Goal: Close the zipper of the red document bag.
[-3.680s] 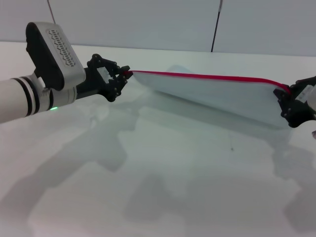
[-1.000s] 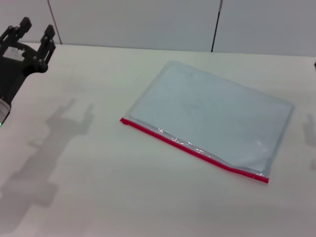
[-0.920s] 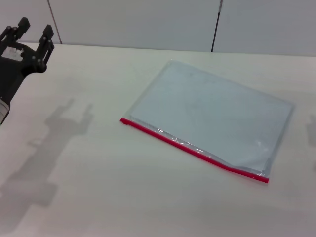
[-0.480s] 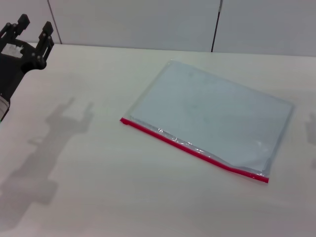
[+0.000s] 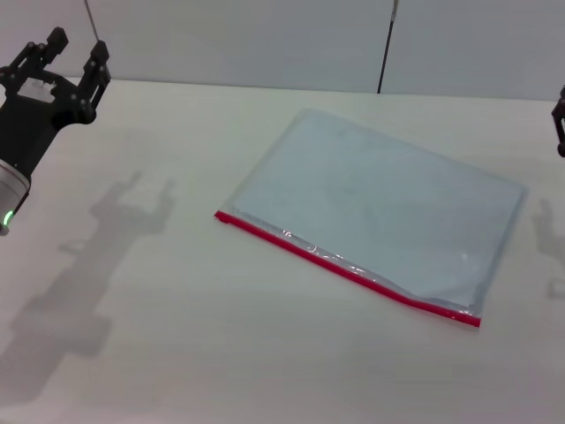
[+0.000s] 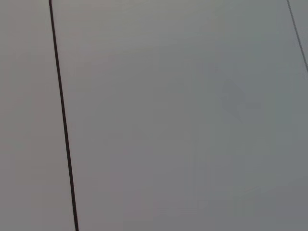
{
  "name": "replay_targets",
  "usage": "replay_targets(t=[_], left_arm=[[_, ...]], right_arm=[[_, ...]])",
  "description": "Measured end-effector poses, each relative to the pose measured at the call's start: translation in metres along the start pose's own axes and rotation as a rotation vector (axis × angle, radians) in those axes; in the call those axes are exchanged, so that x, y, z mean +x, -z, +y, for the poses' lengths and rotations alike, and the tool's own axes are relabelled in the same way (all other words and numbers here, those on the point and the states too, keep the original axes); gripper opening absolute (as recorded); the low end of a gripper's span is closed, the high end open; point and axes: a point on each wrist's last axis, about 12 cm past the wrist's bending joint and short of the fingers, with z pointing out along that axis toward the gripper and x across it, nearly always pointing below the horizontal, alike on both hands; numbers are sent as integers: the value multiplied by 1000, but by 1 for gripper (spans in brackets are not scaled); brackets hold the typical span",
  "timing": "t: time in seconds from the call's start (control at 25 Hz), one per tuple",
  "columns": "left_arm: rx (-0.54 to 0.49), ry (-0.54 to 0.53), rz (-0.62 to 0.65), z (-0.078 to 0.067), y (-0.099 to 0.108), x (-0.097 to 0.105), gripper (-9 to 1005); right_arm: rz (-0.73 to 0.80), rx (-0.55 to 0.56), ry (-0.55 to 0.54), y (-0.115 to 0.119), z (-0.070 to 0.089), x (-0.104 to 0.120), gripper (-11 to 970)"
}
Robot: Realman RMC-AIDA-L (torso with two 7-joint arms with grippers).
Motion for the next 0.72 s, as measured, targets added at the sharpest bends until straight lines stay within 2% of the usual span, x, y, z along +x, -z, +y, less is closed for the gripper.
replay_targets(t=[0.72], left_arm=[[6, 0, 3, -1, -3, 0, 525]], right_arm=[[-9, -27, 9, -4, 6, -2, 622]])
